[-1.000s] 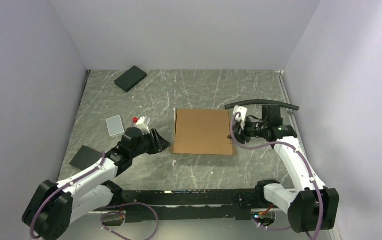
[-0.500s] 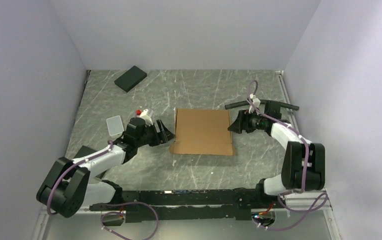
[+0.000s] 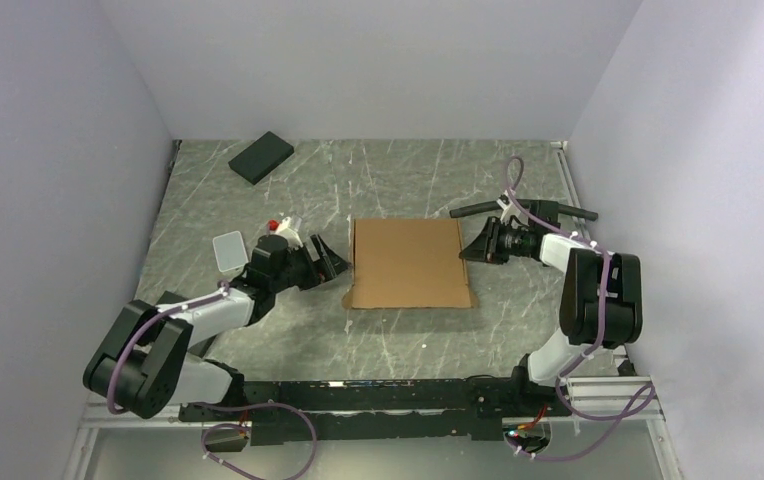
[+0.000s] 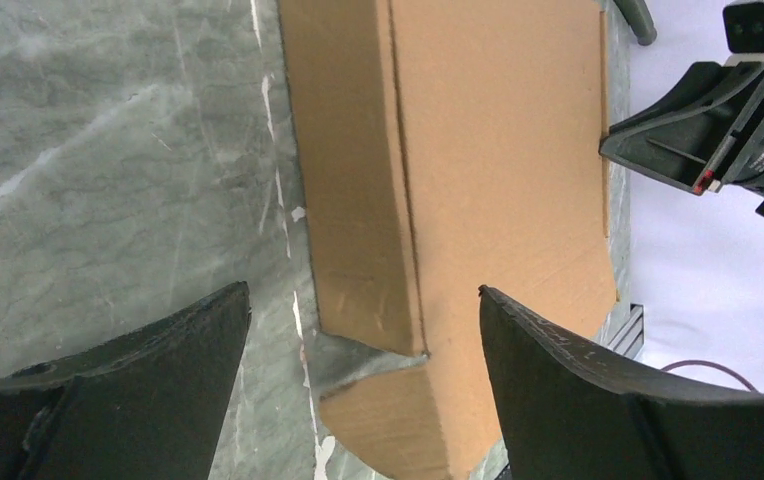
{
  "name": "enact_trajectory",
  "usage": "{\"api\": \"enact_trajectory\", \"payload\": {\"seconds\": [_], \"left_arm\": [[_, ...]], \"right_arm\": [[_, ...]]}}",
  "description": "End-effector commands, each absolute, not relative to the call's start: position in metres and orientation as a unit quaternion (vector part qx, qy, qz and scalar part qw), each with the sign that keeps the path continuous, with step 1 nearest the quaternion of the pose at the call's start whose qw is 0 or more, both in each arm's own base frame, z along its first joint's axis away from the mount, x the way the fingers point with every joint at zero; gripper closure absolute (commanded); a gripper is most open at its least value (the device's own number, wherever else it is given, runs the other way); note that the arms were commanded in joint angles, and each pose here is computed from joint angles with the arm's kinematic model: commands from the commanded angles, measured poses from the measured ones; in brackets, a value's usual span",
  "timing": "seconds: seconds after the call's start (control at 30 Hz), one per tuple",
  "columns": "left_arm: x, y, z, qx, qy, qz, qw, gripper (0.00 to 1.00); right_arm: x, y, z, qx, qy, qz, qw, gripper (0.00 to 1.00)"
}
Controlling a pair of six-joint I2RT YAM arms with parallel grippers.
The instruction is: Fold the paper box
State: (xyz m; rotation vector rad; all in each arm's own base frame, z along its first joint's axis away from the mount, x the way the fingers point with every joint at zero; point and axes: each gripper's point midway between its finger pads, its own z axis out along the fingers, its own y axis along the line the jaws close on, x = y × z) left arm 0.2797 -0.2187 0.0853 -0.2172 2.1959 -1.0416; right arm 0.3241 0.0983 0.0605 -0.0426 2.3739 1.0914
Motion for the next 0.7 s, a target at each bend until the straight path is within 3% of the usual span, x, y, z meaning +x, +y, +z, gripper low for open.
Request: {"api": "enact_trajectory", "payload": {"seconds": [0.0, 0.23, 0.67], "left_arm": [[0.290, -0.220, 0.088, -0.100, 0.834, -0.418, 0.348, 0.10], [0.293, -0.239, 0.087, -0.096, 0.812, -0.476, 0.324, 0.01], [0.290, -0.261, 0.091, -0.085, 0.763, -0.566, 0.301, 0.01]], "right_arm": [[0.336, 0.077, 0.049, 0.018, 0.886, 0.380, 0.265, 0.79], [0.333, 0.070, 0.039, 0.043, 0.885, 0.391, 0.247, 0.84], [0.331, 0.067, 0.035, 0.051, 0.884, 0.401, 0.237, 0.85]]}}
